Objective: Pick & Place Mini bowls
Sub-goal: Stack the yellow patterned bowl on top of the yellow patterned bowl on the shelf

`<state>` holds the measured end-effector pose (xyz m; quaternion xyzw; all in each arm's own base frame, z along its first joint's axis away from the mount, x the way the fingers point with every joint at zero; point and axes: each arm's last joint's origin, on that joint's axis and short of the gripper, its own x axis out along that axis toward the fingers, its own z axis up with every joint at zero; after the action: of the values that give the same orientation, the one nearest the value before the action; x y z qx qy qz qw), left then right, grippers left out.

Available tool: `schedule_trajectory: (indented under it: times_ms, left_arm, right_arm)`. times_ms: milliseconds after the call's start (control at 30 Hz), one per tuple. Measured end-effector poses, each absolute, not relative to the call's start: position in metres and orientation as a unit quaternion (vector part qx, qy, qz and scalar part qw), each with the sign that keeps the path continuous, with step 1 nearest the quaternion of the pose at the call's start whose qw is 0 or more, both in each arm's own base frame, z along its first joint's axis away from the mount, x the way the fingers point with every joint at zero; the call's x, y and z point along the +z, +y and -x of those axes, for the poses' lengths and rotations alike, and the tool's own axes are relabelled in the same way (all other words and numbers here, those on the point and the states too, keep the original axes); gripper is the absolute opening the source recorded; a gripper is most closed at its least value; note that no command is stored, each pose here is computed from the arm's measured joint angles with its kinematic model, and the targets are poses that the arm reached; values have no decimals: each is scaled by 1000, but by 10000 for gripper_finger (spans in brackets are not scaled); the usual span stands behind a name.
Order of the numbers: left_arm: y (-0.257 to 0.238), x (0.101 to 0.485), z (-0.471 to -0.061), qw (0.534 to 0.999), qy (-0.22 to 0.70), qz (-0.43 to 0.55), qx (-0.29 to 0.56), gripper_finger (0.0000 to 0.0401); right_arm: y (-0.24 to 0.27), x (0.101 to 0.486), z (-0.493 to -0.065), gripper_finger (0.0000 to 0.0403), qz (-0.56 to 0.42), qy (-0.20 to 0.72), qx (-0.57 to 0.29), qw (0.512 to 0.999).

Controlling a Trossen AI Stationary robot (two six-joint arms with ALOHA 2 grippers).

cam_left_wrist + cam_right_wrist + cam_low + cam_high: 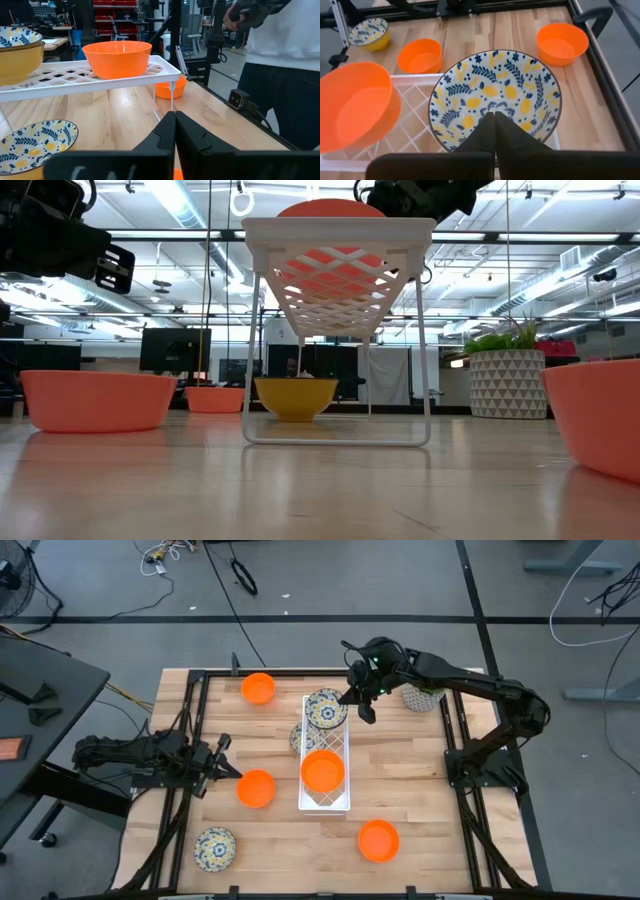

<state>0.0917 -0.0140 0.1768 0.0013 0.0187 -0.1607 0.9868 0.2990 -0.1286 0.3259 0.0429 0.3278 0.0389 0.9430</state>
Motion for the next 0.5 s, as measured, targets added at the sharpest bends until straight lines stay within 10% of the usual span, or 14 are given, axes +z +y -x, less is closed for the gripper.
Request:
schedule_trajectory:
  times_ms: [500]
  left_arm:
    - [-14, 177, -92, 987, 19, -1, -161, 14]
  right_arm:
    - [-131, 325, -298, 0, 5, 335, 34, 942]
